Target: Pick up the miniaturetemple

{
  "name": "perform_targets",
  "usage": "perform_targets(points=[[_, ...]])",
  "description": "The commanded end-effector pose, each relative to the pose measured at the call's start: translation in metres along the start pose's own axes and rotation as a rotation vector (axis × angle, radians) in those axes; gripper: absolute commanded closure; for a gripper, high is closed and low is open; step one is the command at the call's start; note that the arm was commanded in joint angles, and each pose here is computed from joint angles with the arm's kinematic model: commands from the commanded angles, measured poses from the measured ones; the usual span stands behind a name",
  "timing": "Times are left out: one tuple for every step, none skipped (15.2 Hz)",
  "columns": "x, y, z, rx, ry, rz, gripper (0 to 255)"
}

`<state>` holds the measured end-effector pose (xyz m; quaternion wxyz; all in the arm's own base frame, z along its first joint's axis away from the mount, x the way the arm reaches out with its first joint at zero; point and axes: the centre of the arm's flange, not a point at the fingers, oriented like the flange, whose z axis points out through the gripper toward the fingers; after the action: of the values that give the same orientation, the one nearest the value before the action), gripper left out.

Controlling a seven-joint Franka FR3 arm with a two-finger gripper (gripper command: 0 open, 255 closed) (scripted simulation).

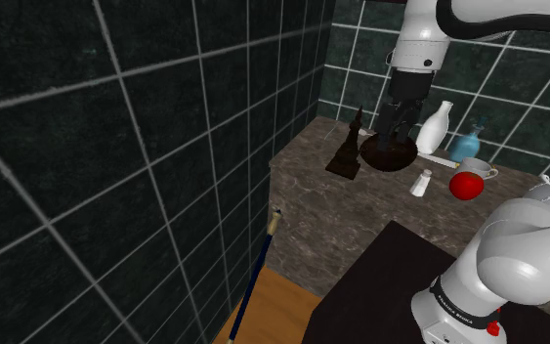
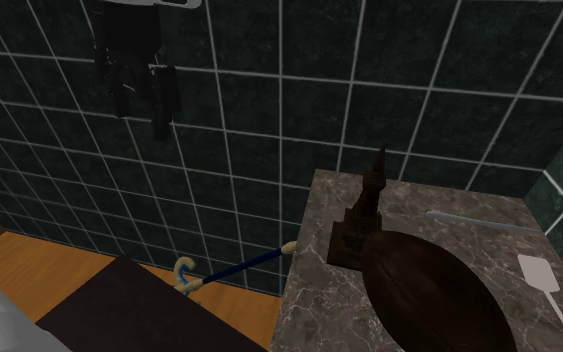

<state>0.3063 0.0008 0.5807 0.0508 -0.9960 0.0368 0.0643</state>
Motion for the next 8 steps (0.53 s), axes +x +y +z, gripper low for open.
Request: perform_targets(points=[[0.000, 0.000, 0.000, 0.000, 0.000, 0.000, 0], [0.003, 0.010, 0.004, -0.004, 0.019, -0.013, 0], [0.006, 0.021, 0.008, -0.009, 0.039, -0.025, 0], [0.010, 0.031, 0.012, -0.013, 0.058, -0.038, 0], [0.013, 0.042, 0.016, -0.017, 0.077, -0.050, 0], [0.017, 0.052, 0.019, -0.022, 0.096, -0.063, 0], [0.021, 0.062, 0.023, -0.026, 0.116, -0.075, 0], [0.025, 0.072, 0.026, -0.030, 0.135, -0.088, 0]])
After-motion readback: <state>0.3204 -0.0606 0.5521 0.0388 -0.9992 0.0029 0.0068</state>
